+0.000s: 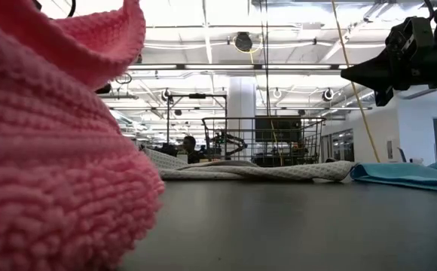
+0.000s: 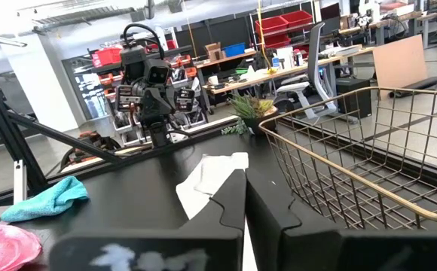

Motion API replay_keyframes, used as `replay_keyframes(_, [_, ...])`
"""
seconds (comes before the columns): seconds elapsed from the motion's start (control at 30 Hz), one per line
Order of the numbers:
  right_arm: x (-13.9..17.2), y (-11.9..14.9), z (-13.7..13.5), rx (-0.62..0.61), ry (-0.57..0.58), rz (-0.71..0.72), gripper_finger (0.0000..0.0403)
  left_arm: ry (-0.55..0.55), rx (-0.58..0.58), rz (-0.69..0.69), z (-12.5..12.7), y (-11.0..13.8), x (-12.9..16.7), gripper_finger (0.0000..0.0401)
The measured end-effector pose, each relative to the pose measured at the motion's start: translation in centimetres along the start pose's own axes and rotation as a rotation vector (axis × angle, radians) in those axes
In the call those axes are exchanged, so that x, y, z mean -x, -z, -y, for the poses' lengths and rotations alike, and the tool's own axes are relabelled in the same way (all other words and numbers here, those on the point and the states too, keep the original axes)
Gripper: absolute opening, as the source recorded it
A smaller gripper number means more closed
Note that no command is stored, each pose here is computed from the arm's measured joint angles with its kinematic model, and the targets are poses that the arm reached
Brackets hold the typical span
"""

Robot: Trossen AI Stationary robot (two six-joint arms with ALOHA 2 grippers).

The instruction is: Fold microfiber towels

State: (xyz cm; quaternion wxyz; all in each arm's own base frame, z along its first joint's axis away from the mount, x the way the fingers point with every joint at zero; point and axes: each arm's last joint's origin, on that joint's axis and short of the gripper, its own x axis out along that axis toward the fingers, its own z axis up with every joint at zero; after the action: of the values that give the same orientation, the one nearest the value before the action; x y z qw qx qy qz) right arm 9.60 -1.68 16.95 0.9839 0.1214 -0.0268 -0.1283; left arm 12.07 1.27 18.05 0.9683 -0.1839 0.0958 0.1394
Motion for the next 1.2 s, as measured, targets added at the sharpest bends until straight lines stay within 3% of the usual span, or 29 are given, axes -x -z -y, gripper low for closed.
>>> replay_keyframes(1.13, [0.0, 0.0, 0.0, 0.0, 0.0, 0.0, 0.0, 0.002, 0.001, 0.005, 0.02, -0.05, 0.0, 0.0033])
replay_keyframes(1.2, [0.0, -0.01, 0.0, 0.001, 0.001, 0.001, 0.0, 0.012, 0.041, 0.026, 0.11, -0.26, 0.0, 0.0033])
